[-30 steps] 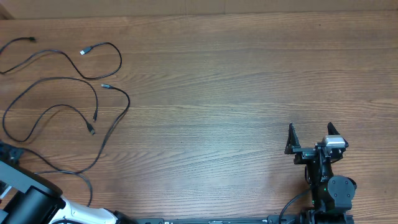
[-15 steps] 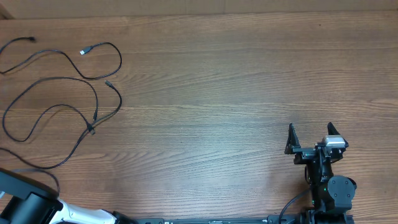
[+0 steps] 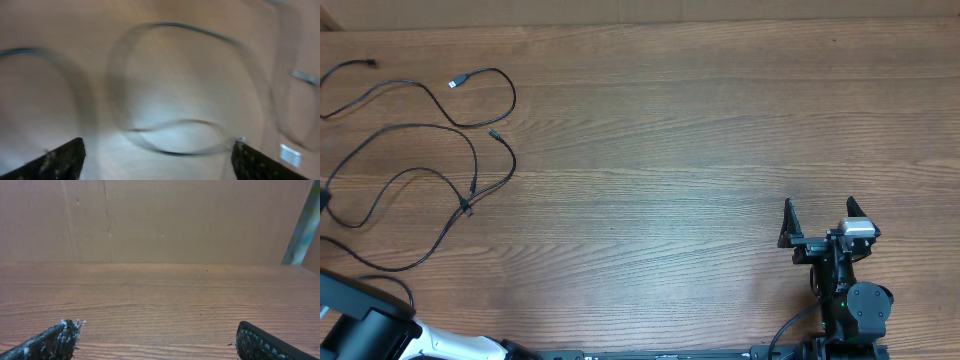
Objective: Untangle cables
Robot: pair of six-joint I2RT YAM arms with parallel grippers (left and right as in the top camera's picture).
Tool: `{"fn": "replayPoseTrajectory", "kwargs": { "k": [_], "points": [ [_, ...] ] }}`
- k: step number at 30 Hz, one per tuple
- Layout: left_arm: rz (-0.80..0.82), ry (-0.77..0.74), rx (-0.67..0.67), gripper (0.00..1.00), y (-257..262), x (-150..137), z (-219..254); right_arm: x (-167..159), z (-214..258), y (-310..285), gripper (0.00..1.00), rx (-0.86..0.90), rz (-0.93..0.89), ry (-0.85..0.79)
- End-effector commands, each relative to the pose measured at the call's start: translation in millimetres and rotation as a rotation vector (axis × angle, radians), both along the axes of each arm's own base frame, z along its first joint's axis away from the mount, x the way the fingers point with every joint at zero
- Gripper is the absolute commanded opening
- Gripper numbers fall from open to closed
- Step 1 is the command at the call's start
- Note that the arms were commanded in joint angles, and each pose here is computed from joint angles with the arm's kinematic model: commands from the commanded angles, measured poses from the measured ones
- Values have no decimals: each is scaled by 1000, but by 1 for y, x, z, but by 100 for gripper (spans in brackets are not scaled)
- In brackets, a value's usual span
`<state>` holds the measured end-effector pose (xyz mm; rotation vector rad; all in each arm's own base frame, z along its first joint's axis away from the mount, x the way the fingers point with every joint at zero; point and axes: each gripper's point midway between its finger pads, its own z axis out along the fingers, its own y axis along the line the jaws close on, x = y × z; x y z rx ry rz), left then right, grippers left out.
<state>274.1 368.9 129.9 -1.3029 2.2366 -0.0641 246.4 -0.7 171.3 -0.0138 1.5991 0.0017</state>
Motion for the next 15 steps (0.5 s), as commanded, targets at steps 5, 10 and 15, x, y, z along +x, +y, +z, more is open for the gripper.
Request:
{"fn": "replayPoseTrajectory", "kwargs": {
  "k": [5,10,15],
  "points": [
    [-510,-245,-137,88,-119,99,20,0,-2,0,100,3,1,-5],
    [-743,-137,-91,88,-190,128,1,0,-2,0,100,3,1,-5],
    [-863,121,85,87,-232,139,-22,0,-2,0,100,3,1,-5]
  ]
}}
